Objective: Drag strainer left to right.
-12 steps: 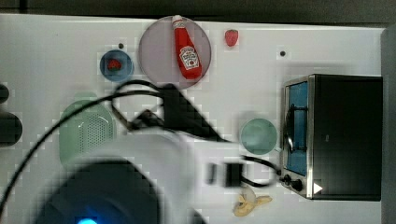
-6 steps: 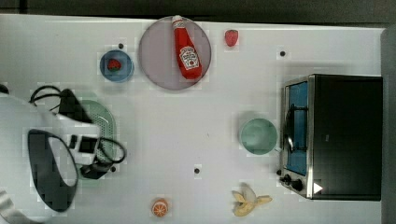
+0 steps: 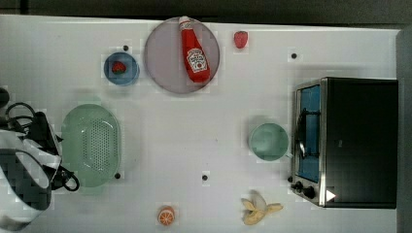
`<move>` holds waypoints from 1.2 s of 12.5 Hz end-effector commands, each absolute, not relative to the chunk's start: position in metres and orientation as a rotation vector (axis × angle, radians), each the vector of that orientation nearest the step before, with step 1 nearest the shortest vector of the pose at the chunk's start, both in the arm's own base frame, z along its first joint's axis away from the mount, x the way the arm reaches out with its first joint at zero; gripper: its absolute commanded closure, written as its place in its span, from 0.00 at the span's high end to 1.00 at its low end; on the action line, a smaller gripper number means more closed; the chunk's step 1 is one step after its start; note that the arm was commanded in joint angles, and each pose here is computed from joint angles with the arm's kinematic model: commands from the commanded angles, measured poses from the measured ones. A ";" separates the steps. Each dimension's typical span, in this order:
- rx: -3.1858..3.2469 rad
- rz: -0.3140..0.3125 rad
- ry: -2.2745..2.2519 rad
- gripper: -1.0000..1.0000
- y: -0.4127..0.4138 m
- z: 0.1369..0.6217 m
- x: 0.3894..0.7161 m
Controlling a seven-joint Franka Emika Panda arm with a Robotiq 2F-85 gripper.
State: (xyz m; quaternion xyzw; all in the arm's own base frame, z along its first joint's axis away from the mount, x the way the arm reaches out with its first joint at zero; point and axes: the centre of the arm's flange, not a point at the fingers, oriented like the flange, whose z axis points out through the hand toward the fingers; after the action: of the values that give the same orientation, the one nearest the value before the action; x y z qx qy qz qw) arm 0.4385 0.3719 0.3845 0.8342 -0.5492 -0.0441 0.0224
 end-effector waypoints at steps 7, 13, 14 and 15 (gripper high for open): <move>2.309 -0.255 -2.160 1.00 0.343 0.201 0.477; 2.184 -0.213 -2.183 1.00 0.313 0.165 0.474; 2.182 -0.211 -2.187 1.00 0.311 0.162 0.472; 2.179 -0.208 -2.197 1.00 0.307 0.158 0.472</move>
State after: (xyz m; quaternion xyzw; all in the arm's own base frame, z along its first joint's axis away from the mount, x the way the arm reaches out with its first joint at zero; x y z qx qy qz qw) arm 0.4753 0.2937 0.1495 0.7094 -0.7008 -0.0722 0.0204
